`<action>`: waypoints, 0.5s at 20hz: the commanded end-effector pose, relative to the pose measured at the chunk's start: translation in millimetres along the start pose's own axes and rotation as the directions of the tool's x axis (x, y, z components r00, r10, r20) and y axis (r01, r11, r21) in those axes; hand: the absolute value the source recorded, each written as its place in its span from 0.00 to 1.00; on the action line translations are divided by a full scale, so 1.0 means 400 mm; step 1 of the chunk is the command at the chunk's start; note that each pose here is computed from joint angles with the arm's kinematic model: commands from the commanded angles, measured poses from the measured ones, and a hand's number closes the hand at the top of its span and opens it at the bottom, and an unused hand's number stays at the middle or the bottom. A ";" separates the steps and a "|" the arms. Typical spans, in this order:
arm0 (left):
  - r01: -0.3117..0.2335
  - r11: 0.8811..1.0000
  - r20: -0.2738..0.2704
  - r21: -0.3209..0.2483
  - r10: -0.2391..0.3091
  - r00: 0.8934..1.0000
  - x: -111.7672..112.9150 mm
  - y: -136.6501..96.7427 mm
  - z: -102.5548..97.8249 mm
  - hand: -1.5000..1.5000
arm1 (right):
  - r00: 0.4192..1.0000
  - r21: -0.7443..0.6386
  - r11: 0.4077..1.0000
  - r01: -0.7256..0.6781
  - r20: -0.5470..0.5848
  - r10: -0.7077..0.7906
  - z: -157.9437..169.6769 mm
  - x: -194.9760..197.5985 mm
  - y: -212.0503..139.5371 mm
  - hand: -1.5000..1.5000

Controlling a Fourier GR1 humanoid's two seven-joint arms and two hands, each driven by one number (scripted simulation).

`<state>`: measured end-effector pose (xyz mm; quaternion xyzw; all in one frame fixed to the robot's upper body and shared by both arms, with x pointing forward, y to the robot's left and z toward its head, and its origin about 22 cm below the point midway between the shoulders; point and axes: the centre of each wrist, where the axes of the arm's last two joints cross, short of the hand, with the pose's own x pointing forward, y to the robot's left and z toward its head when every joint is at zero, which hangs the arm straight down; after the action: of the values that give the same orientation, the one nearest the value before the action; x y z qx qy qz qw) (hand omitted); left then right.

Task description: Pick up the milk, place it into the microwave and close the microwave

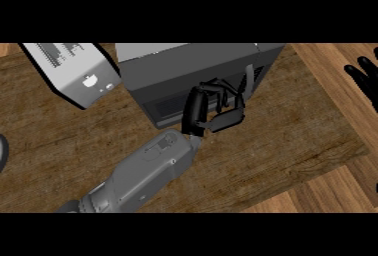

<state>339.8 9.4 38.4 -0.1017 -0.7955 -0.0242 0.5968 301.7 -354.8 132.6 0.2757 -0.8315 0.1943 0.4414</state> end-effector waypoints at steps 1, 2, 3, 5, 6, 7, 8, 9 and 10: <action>0.016 0.999 0.006 0.047 -0.017 1.000 0.008 0.022 -0.052 1.00 | 1.000 -0.002 1.000 0.003 0.003 -0.003 0.002 0.013 -0.008 0.00; 0.007 0.999 0.010 0.049 -0.007 1.000 0.008 0.021 -0.050 1.00 | 1.000 -0.001 1.000 -0.006 0.002 0.006 -0.003 0.021 -0.012 0.00; 0.010 0.998 0.013 0.062 -0.011 1.000 0.003 0.027 -0.049 1.00 | 1.000 -0.001 1.000 0.008 -0.007 -0.008 0.008 0.015 -0.007 0.00; 0.009 0.998 0.025 0.056 -0.010 1.000 0.006 0.024 -0.053 1.00 | 1.000 -0.009 1.000 0.003 -0.002 -0.003 0.006 0.023 -0.014 0.00; -0.003 0.998 0.025 0.059 0.001 1.000 0.009 0.023 -0.055 1.00 | 1.000 -0.017 1.000 0.000 0.010 0.001 -0.002 0.029 -0.019 0.00; 0.001 0.998 0.018 0.057 -0.002 1.000 0.003 0.024 -0.050 1.00 | 1.000 0.000 1.000 0.005 0.009 -0.005 -0.004 0.030 -0.014 0.00; -0.001 0.998 0.024 0.065 0.000 1.000 0.004 0.026 -0.053 1.00 | 1.000 -0.010 1.000 -0.002 0.017 0.003 -0.007 0.040 -0.020 0.00; -0.008 0.998 0.027 0.063 0.006 1.000 0.007 0.024 -0.056 1.00 | 1.000 -0.004 1.000 -0.001 0.016 0.001 -0.011 0.038 -0.020 0.00; -0.001 0.998 0.033 0.062 -0.001 0.999 0.006 0.025 -0.057 1.00 | 1.000 -0.004 1.000 -0.005 0.011 0.006 -0.011 0.044 -0.023 0.00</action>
<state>340.6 10.1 35.7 -0.1053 -0.8061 -0.0125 0.5821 301.5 -362.5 144.6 0.2750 -0.8342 0.1908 0.4382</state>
